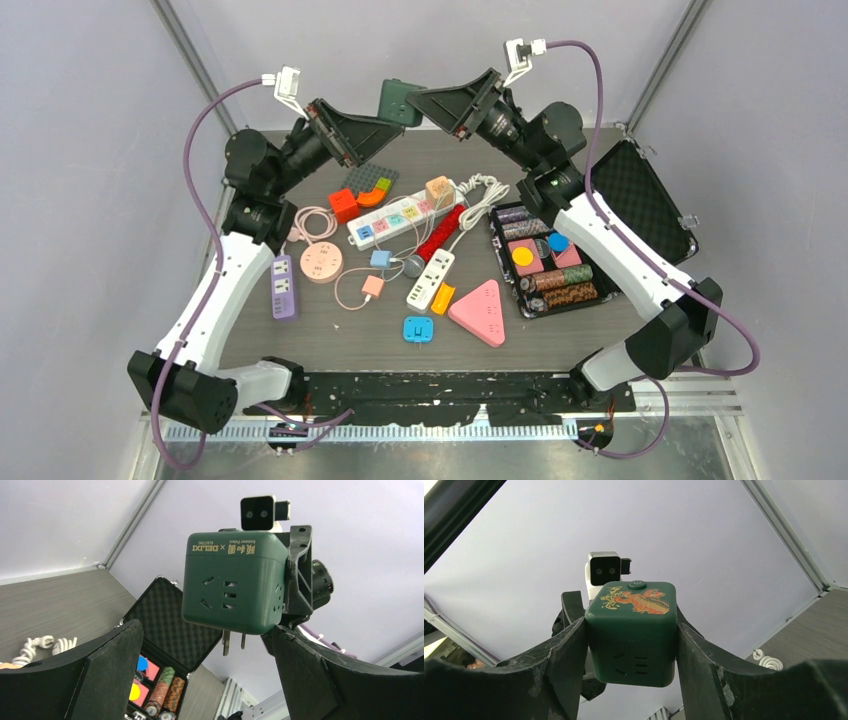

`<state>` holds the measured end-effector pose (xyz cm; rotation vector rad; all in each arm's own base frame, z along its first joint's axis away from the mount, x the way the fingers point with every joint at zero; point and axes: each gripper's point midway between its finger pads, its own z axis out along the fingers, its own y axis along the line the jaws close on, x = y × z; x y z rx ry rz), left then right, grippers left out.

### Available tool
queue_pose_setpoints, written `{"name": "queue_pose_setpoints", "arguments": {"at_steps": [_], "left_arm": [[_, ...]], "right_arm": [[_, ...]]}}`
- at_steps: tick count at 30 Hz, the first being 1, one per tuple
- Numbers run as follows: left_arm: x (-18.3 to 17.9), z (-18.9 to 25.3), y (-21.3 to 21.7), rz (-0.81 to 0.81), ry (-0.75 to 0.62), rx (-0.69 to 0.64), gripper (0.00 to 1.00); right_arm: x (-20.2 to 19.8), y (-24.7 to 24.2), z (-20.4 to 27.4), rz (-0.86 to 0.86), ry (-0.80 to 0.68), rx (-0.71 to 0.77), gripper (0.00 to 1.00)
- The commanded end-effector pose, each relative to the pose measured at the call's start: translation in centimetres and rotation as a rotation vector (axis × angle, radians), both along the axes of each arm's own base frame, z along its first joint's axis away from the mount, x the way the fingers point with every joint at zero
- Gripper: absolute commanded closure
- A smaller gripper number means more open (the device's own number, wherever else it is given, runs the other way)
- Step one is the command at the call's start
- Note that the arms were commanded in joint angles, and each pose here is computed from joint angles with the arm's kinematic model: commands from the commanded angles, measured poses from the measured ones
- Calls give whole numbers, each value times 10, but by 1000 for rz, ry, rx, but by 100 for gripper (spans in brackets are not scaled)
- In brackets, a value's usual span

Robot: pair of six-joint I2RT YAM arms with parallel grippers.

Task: Insert the plug
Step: Pick up the plug from the center of the board.

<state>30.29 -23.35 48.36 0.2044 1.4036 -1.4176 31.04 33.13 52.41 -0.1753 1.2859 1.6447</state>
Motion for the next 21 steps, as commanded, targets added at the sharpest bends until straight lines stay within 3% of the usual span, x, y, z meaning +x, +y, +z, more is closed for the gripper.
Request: {"name": "queue_pose_setpoints", "arguments": {"at_steps": [1,9,21], "left_arm": [[-10,42,5,-10,-47,-128,2],[-21,57,3,-65,-88,-181,4],[-21,52,-4,-102,-59,-179,37]], "right_arm": [[-24,-10,43,51,-114,97,84],[-25,-8,42,63,-122,97,84],[-30,-6,41,101,-127,97,81]]}}
